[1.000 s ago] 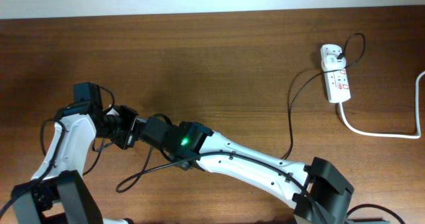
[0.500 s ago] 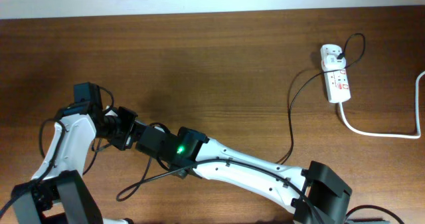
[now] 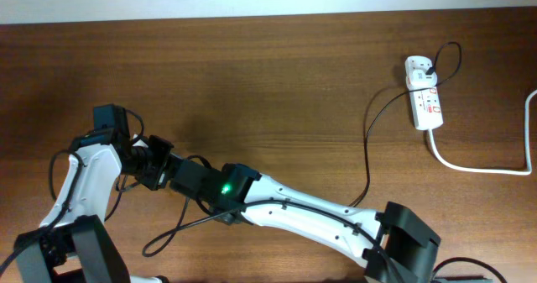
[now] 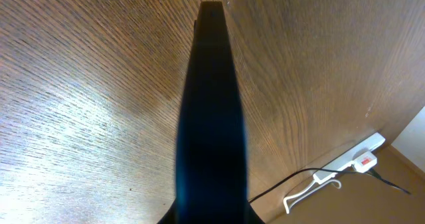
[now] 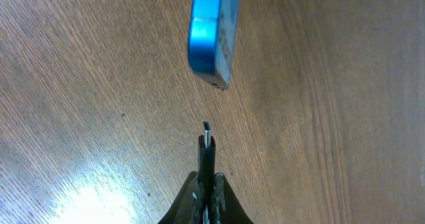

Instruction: Plug charger to phone and switch on socket

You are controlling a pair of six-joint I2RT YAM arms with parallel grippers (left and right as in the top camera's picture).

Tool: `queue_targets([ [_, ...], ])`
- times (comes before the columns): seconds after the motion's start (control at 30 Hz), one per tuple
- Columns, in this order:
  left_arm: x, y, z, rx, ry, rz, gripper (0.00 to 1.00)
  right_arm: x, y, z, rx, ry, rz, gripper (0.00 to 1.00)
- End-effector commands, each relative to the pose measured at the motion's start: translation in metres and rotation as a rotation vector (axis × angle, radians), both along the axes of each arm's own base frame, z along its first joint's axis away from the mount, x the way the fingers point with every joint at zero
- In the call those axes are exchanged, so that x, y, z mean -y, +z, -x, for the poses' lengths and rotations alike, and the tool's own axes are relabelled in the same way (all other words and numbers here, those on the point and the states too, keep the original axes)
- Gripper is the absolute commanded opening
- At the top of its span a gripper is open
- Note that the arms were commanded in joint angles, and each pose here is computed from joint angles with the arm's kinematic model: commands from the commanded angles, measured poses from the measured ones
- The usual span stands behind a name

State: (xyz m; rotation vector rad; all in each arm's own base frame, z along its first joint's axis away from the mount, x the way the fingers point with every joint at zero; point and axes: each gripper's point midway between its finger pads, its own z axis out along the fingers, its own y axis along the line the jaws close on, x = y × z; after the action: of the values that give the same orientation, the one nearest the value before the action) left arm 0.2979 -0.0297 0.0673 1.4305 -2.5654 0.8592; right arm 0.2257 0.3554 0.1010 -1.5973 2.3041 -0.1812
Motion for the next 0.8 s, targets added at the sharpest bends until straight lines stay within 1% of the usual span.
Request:
queue_targets([
  [0.0,0.001,0.006,-0.006,0.014,0.004,0.006,0.00,-0.002,-0.015,0.003,-0.027,-0.007,0.028,0.04],
  [0.2,0.001,0.006,-0.006,0.014,0.004,0.005,0.00,0.000,-0.018,0.001,-0.012,-0.009,0.052,0.04],
  [0.27,0.001,0.006,-0.006,0.014,0.004,0.006,0.00,0.001,-0.014,-0.005,0.052,-0.011,0.071,0.04],
  [0.4,0.001,0.006,-0.006,0.014,0.003,0.005,0.00,-0.002,-0.009,-0.004,0.116,0.013,0.096,0.04],
  [0.53,0.001,0.005,-0.005,0.010,0.004,0.003,0.00,0.000,-0.006,-0.007,0.138,0.007,0.107,0.04],
  [0.6,-0.002,0.003,-0.003,-0.003,0.006,-0.018,0.00,0.000,-0.006,-0.008,0.139,0.007,0.106,0.04],
  [0.77,-0.003,0.003,-0.003,-0.003,0.006,-0.018,0.00,-0.008,-0.005,-0.010,0.151,0.005,0.074,0.04],
])
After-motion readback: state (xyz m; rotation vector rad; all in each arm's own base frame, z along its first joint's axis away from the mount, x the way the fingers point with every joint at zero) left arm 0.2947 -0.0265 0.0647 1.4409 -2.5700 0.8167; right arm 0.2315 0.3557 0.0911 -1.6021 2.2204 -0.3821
